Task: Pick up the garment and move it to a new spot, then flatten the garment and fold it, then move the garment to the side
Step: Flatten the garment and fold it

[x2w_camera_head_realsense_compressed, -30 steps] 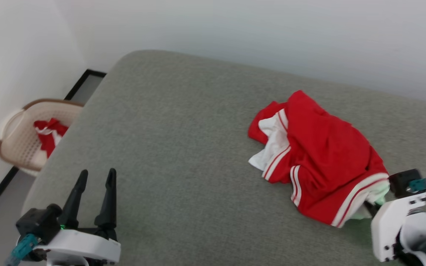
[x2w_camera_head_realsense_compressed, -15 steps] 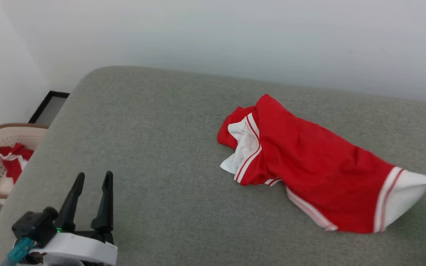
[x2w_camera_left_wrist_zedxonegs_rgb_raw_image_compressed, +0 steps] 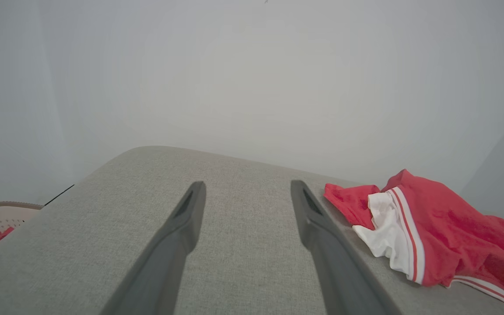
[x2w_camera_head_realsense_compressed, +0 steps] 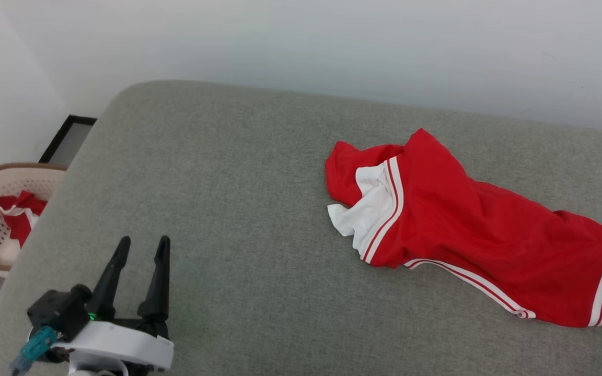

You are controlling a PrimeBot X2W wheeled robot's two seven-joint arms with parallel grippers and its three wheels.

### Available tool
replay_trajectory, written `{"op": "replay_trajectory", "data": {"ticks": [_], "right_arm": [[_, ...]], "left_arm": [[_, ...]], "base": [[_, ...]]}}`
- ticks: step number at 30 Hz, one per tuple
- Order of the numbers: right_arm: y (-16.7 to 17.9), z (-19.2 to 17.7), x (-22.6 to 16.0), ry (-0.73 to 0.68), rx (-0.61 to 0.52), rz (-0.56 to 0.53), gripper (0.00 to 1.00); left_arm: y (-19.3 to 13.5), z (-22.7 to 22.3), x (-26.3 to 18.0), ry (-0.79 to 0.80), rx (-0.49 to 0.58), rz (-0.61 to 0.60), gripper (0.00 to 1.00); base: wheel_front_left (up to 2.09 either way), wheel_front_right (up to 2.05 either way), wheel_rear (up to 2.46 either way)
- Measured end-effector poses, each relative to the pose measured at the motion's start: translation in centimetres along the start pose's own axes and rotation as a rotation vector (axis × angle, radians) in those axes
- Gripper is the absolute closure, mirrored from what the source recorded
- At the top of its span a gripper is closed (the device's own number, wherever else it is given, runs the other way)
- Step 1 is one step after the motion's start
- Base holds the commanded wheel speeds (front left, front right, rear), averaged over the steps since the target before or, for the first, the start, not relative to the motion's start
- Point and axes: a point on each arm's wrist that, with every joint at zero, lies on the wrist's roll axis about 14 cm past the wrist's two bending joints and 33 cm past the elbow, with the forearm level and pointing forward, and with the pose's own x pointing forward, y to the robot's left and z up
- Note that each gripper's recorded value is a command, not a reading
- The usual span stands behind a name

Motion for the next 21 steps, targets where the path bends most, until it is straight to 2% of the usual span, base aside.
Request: {"op": "replay_trajectory", "data": {"ticks": [7,8,10,11,12,13,17,21], "right_arm": [[1.0,-2.4,1.9,0.077,0.069,0.017,1.00],[1.1,-2.7,2.1,0.086,0.075,0.019,0.97],[1.6,-3.2,2.3,0.102,0.089,0.028,0.76],[1.8,-3.4,2.4,0.109,0.092,0.030,0.60],[1.8,-3.5,2.5,0.110,0.096,0.029,0.23],[1.7,-3.5,2.5,0.110,0.099,0.027,0.00],[1.9,-3.1,2.6,0.104,0.111,0.030,0.00],[1.8,-1.6,2.0,0.040,0.111,0.034,0.00]], "left_arm": [[0.2,-0.4,0.2,0.015,0.007,0.001,0.00],[0.2,-0.4,0.3,0.017,0.008,-0.001,0.00],[0.0,-0.5,0.4,0.019,0.009,-0.005,0.00],[0.0,-0.4,0.5,0.018,0.009,-0.008,0.00],[-0.1,-0.4,0.6,0.020,0.011,-0.011,0.00],[-0.2,-0.4,0.7,0.020,0.011,-0.014,0.00],[-0.4,-0.4,0.9,0.025,0.016,-0.028,0.00],[-1.0,-0.4,1.1,0.036,0.021,-0.054,0.00]], "base": [[0.00,0.00,0.00],[0.00,0.00,0.00],[0.00,0.00,0.00],[0.00,0.00,0.00],[0.00,0.00,0.00],[0.00,0.00,0.00],[0.00,0.00,0.00],[0.00,0.00,0.00]]}}
